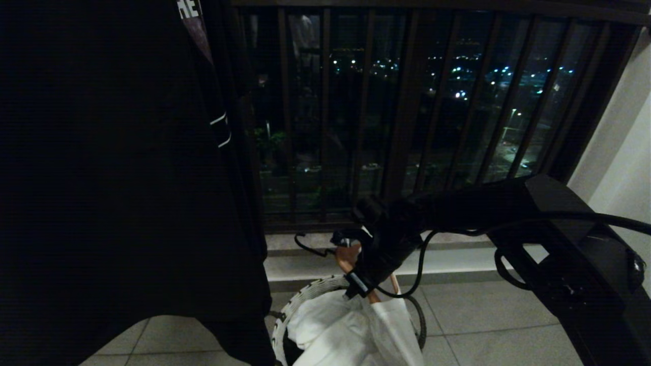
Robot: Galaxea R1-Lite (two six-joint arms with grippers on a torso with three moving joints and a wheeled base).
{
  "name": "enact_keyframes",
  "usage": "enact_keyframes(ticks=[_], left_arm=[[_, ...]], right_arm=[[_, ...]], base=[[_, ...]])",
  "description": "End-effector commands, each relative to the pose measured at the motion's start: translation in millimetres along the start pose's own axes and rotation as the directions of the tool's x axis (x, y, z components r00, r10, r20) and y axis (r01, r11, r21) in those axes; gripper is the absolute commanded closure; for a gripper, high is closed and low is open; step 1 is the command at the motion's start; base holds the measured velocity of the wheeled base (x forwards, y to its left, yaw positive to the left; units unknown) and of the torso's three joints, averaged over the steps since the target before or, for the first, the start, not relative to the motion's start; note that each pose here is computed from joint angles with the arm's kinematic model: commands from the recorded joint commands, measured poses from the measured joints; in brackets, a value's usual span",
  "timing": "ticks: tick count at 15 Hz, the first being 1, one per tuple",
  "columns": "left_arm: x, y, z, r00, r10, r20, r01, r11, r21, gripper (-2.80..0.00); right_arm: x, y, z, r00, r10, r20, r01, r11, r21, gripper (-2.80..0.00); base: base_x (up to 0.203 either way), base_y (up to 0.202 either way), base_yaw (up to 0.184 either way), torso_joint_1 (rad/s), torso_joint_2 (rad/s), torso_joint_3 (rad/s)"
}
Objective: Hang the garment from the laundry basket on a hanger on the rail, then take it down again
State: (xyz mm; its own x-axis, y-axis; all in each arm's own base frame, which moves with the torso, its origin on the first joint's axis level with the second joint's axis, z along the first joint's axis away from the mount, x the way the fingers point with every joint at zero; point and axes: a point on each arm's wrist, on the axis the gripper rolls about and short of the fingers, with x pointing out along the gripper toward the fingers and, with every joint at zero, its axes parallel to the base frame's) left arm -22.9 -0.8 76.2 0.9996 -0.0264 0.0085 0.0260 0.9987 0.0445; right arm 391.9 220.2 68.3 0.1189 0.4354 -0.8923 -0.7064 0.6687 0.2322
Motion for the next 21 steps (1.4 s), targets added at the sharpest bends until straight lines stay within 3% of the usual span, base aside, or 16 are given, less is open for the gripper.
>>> enact_keyframes(ticks=[1, 4, 6, 10, 15, 21], left_arm=[[0, 0.0, 0, 1.0, 0.0, -0.001, 0.0, 1.0, 0.0, 0.0], [0, 0.0, -1, 1.0, 0.0, -0.002, 0.0, 1.0, 0.0, 0.0], [0, 0.0, -1, 1.0, 0.0, -0.002, 0.0, 1.0, 0.0, 0.0], [0, 0.0, -1, 1.0, 0.0, -0.002, 0.0, 1.0, 0.0, 0.0], [0, 0.0, -1, 1.0, 0.0, -0.002, 0.0, 1.0, 0.0, 0.0], [0, 0.0, -1, 1.0, 0.0, -0.002, 0.0, 1.0, 0.0, 0.0]], right_arm=[[17, -3, 1, 0.999, 0.002, -0.052, -0.002, 1.0, 0.001, 0.0], [21, -3, 1, 0.99, -0.106, -0.094, 0.101, 0.993, -0.059, 0.0], [28, -4, 0, 0.987, -0.125, -0.105, 0.117, 0.99, -0.077, 0.0], [40, -1, 8, 0.976, -0.209, -0.057, 0.201, 0.973, -0.117, 0.0], [42, -2, 21, 0.969, -0.239, 0.065, 0.245, 0.961, -0.129, 0.0], [59, 6, 18, 0.957, -0.287, 0.033, 0.289, 0.947, -0.141, 0.0]], base=[[0.0, 0.0, 0.0, 0.0, 0.0, 0.0], [0.0, 0.0, 0.0, 0.0, 0.0, 0.0], [0.0, 0.0, 0.0, 0.0, 0.0, 0.0], [0.0, 0.0, 0.0, 0.0, 0.0, 0.0], [0.0, 0.0, 0.0, 0.0, 0.0, 0.0], [0.0, 0.0, 0.0, 0.0, 0.0, 0.0]])
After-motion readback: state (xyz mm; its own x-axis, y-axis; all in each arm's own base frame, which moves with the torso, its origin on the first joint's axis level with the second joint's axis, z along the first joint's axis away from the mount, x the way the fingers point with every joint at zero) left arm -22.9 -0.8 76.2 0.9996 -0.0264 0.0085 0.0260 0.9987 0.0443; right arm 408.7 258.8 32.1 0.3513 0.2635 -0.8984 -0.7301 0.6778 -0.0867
